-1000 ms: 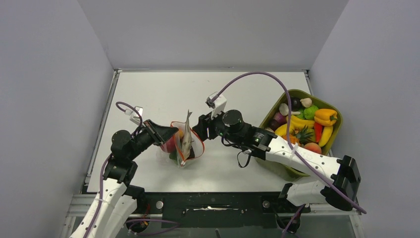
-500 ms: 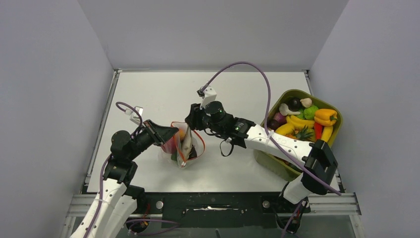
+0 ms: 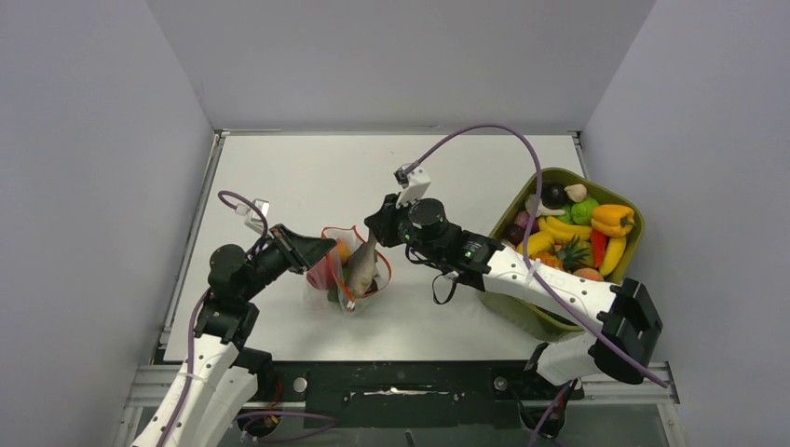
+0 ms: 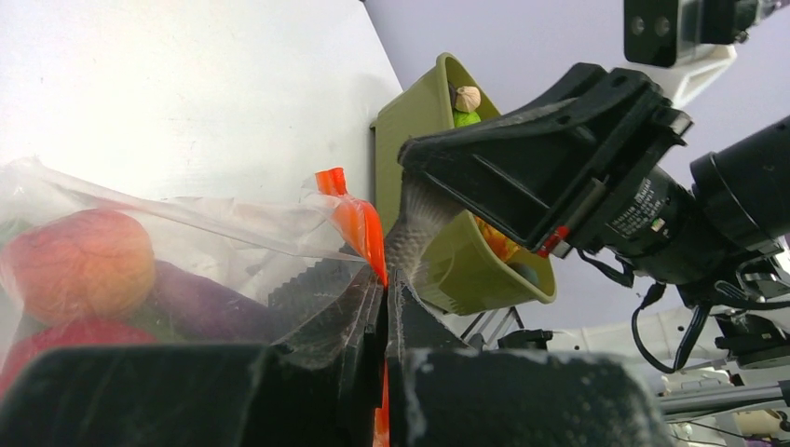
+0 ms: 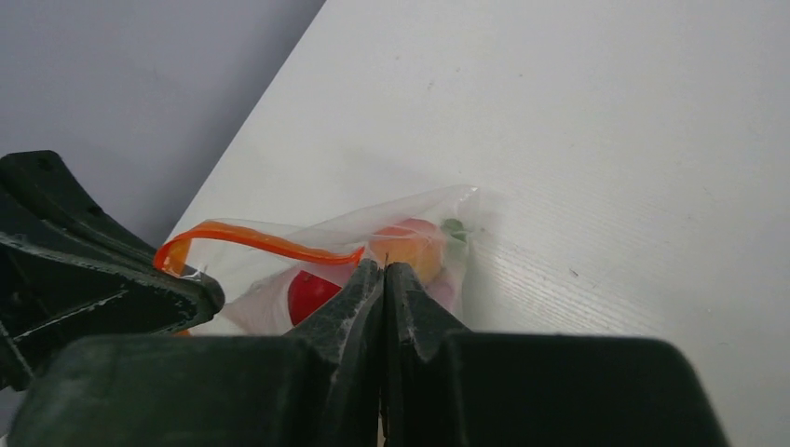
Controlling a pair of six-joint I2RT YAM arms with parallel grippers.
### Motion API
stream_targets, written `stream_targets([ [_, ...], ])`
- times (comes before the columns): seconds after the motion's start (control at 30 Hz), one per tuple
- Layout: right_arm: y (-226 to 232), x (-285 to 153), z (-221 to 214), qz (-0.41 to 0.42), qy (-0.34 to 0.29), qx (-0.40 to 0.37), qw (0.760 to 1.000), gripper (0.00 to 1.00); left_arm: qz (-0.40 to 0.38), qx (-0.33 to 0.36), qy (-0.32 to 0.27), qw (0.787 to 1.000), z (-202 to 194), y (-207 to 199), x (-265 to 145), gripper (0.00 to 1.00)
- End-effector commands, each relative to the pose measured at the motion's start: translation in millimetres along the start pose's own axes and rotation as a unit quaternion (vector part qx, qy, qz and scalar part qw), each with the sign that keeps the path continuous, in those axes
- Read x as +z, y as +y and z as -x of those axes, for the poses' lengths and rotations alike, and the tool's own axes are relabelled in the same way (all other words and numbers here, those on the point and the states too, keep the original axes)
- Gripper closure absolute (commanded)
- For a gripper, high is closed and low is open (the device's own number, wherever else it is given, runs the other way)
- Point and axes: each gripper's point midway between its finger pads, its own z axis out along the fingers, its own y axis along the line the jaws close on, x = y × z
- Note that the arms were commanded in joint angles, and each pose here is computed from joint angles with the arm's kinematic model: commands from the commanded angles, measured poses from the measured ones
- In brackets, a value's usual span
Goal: Place the food in the zip-top bag and seal the zipper
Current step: Place the fake fish in the zipper food storage bag.
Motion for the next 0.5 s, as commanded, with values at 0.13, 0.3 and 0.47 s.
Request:
stream_targets([
  [0.13,41.9,-5.1,11.0,0.062,-0.051,0.046,0.996,1.00,-0.057,0.022,-0.038,0.997,21.4,-30.9,1.3,1.00],
  [0.3,42.6,9.9,-14.9,0.058,-0.026,0.054,0.997,1.00,-0.066,0.017,-0.031,0.997,19.0,-32.4,2.5,1.00],
  [0.47,47.4,16.6,-32.4,0.054,-0.008,0.058,0.997,1.00,-0.069,0.016,-0.032,0.997,17.8,-31.5,2.1,1.00],
])
